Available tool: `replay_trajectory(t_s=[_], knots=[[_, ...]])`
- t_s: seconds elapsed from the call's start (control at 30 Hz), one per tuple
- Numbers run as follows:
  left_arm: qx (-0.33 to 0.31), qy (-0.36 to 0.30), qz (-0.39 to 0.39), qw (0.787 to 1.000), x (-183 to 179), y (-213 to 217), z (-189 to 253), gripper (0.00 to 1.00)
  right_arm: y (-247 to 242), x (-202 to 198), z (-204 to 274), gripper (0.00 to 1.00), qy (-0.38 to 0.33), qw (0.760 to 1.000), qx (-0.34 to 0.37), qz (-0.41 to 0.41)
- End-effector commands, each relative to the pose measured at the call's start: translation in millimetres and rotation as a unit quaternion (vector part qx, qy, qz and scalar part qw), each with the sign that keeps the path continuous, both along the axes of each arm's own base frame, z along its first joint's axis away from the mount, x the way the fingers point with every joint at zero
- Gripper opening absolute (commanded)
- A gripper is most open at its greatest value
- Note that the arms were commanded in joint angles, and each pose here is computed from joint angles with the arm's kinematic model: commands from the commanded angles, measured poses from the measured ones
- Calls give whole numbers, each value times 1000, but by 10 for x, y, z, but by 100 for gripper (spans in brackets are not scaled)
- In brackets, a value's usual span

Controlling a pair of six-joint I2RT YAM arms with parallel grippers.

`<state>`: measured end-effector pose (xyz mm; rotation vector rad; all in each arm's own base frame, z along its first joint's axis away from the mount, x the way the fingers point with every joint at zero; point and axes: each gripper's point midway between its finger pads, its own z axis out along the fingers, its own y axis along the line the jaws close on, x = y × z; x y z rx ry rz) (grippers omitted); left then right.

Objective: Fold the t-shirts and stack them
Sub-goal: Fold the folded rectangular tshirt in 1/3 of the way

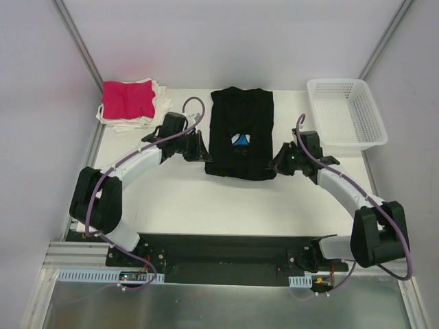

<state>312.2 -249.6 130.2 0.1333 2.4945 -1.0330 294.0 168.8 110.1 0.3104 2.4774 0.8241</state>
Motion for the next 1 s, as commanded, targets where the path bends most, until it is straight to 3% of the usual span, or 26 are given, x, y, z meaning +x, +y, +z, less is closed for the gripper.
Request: replay_trajectory(t_s=[0.0,0.97], knots=[[3,-28,0,1000,204,17,164,0,11,255,171,1,-32,999,5,0],[-10,-54,36,998,1253,104,242,0,14,1323,332,1,-62,997,22,-39]])
